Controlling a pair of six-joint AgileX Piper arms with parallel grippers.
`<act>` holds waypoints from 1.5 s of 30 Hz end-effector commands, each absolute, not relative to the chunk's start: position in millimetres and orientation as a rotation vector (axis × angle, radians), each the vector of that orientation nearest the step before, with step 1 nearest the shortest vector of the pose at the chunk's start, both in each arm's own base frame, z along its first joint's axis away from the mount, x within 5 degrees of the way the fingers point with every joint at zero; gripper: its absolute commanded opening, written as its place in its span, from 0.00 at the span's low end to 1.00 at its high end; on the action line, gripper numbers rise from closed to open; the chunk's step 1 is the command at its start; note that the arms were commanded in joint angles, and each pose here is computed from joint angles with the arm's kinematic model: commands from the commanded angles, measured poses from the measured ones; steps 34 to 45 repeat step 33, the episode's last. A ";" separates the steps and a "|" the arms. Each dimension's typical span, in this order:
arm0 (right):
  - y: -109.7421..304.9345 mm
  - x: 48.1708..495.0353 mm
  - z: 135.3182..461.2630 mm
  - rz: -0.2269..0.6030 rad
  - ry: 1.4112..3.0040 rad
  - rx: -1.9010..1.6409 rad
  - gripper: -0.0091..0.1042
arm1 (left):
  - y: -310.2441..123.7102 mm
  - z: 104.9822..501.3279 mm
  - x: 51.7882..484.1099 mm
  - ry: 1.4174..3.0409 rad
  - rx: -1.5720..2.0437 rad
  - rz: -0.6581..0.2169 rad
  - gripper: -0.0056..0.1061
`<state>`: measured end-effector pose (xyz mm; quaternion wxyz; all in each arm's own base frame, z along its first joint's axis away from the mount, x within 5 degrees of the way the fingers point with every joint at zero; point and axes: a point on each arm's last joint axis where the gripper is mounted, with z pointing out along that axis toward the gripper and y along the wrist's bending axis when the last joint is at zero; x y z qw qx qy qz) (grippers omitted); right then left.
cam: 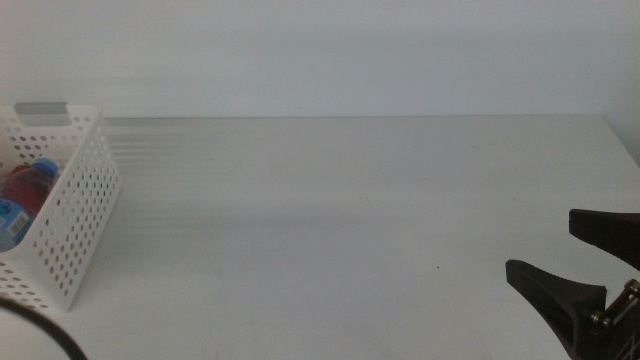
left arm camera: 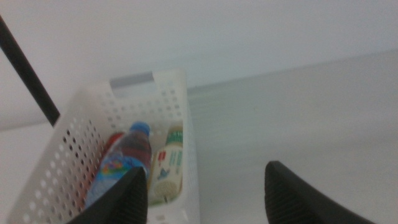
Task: Use arms to grab the bottles and put them into the dustbin to the left of the table.
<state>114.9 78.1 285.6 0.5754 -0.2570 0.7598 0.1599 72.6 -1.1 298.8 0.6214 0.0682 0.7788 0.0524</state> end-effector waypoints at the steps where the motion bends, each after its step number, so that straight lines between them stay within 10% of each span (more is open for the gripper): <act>1: 77.6 113.7 303.5 0.393 1.669 -0.571 0.68 | -1.2 302.0 71.1 1.706 0.134 0.111 0.57; 6: 64.6 98.9 310.7 0.374 1.581 -0.545 0.68 | -1.6 266.2 60.8 1.725 0.135 0.110 0.57; 19: 5.7 60.6 235.8 -0.003 1.544 -0.150 0.68 | -4.1 184.0 51.9 1.792 0.094 0.035 0.57; 45: 0.6 54.5 198.6 -0.013 1.574 -0.027 0.68 | -3.3 175.8 53.6 1.788 0.086 0.041 0.57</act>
